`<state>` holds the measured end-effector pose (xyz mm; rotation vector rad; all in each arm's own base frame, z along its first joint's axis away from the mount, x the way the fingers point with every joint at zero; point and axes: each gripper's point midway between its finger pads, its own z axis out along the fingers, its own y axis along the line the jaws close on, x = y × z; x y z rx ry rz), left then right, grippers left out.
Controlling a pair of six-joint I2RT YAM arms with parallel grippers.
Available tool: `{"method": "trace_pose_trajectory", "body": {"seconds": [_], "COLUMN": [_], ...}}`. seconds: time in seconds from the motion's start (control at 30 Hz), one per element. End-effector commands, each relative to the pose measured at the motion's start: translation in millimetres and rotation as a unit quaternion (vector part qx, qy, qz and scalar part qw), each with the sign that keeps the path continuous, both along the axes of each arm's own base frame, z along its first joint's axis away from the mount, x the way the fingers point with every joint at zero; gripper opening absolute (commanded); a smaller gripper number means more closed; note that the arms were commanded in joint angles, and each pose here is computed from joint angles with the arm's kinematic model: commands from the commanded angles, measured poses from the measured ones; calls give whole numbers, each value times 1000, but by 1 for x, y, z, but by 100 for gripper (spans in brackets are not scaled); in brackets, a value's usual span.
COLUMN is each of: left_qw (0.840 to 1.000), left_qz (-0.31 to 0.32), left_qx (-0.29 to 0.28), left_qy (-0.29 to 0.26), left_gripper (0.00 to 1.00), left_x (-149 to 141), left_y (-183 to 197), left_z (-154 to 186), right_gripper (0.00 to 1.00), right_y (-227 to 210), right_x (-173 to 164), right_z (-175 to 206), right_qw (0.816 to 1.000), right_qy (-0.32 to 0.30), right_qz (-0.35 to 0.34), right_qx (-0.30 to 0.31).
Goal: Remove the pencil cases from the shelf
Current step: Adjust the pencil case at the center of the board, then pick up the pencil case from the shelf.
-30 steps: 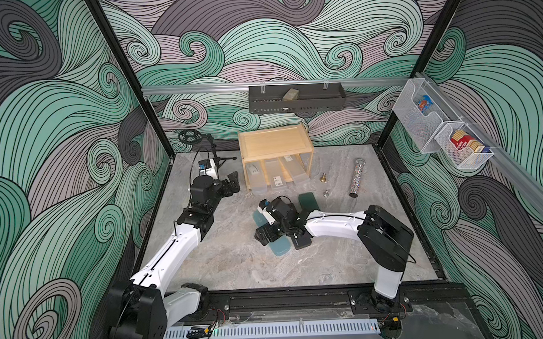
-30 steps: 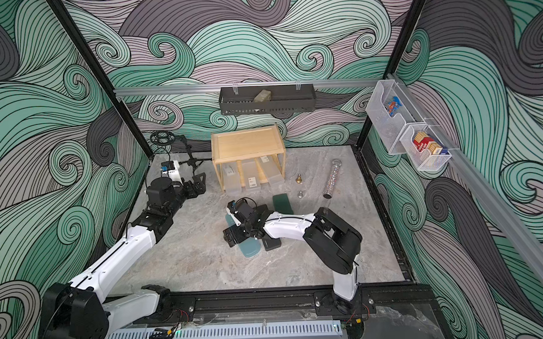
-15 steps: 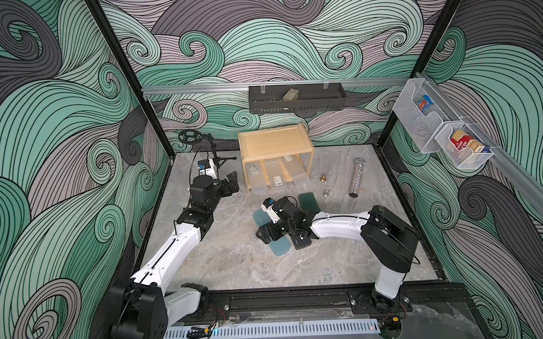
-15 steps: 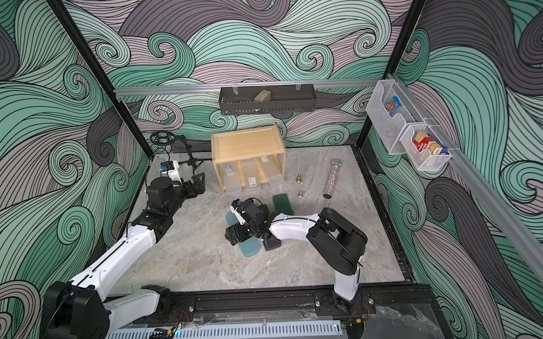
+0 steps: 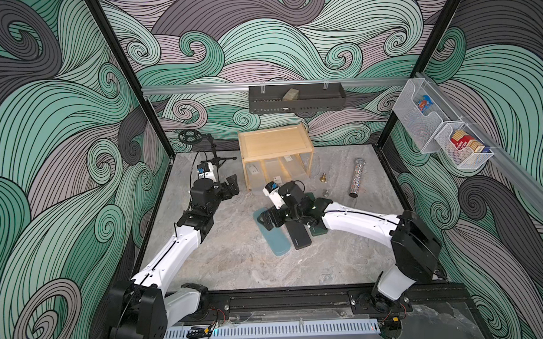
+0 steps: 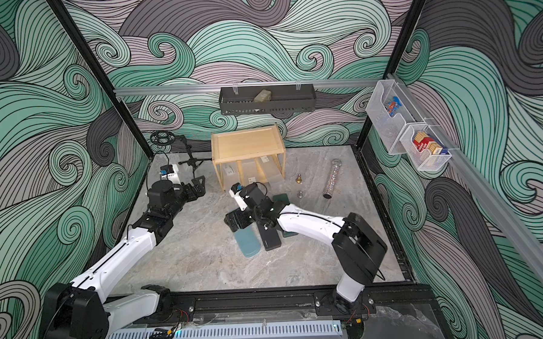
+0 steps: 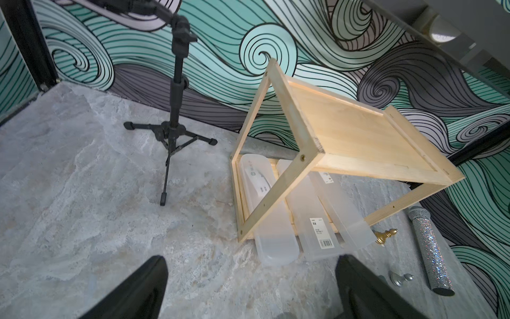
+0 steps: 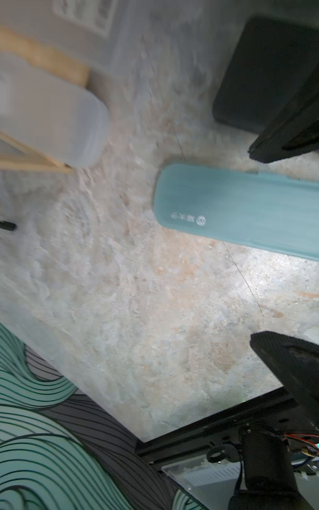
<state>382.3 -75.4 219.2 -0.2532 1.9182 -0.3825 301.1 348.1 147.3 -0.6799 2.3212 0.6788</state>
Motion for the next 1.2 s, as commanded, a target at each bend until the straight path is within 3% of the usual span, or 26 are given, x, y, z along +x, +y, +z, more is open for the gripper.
{"method": "trace_pose_trajectory", "body": {"seconds": [0.0, 0.23, 0.47, 1.17], "left_qw": [998, 985, 975, 959], "left_qz": [6, -23, -59, -139], "left_qx": [-52, -131, -151, -175], "left_qy": [46, 114, 150, 174], "left_gripper": [98, 99, 99, 99], "left_x": [-15, -39, -49, -45], "left_y": [-1, -24, -54, -114], "left_z": [-29, -88, -117, -139], "right_gripper": [100, 100, 100, 100], "right_y": [-45, -105, -131, -151], "right_x": [49, 126, 169, 177], "right_z": [35, 31, 5, -59], "right_qw": [997, 987, 981, 977], "right_qy": [-55, -71, -58, -7], "right_qz": [-56, -128, -164, -175], "right_qx": [-9, -59, -83, -123]}}
